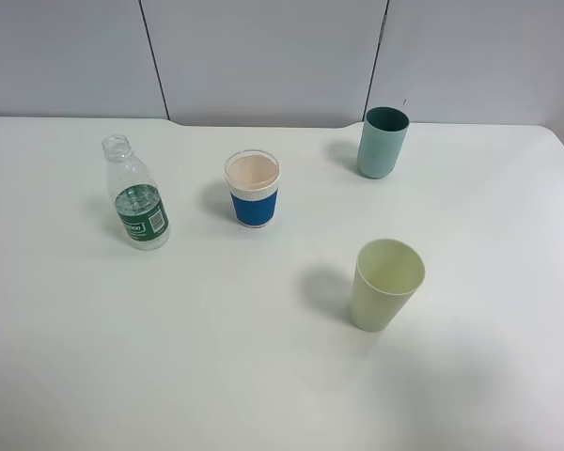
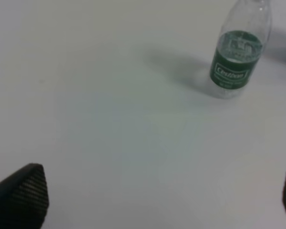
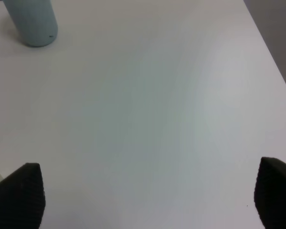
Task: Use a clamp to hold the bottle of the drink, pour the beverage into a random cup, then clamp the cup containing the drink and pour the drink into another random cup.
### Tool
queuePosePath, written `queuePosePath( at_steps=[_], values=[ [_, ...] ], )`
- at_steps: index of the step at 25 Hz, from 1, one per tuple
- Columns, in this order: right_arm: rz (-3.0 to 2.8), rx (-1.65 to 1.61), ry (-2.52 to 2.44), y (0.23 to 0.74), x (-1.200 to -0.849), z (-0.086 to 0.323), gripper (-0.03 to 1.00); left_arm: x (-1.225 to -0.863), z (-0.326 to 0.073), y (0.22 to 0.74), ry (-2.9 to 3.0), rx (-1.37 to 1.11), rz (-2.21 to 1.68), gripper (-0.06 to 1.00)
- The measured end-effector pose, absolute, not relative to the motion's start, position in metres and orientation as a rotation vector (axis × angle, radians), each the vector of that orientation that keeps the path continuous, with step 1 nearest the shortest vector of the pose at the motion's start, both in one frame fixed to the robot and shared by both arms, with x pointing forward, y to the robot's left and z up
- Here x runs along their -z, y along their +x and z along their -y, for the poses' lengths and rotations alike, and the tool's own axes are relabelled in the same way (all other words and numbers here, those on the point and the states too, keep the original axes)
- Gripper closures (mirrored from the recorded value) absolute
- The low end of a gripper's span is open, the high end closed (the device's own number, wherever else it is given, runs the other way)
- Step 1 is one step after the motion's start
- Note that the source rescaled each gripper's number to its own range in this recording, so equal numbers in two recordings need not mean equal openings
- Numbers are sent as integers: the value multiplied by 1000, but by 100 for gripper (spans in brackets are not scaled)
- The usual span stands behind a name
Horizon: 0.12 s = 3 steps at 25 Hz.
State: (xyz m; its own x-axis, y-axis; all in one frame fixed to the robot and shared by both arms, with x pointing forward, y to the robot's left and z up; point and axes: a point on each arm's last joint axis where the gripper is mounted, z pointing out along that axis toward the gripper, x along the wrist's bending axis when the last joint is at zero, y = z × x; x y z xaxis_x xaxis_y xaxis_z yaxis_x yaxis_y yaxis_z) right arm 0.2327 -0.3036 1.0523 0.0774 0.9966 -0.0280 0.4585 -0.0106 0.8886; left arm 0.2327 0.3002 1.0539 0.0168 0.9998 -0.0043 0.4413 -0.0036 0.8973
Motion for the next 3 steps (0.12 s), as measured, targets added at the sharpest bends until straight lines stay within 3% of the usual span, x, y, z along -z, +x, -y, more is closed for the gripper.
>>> queuePosePath(
  at_steps=[3],
  values=[
    [-1487,-876,1580,233,-1052,304,27,-1054,-300,233,1545,-944,-1523,-5]
  ],
)
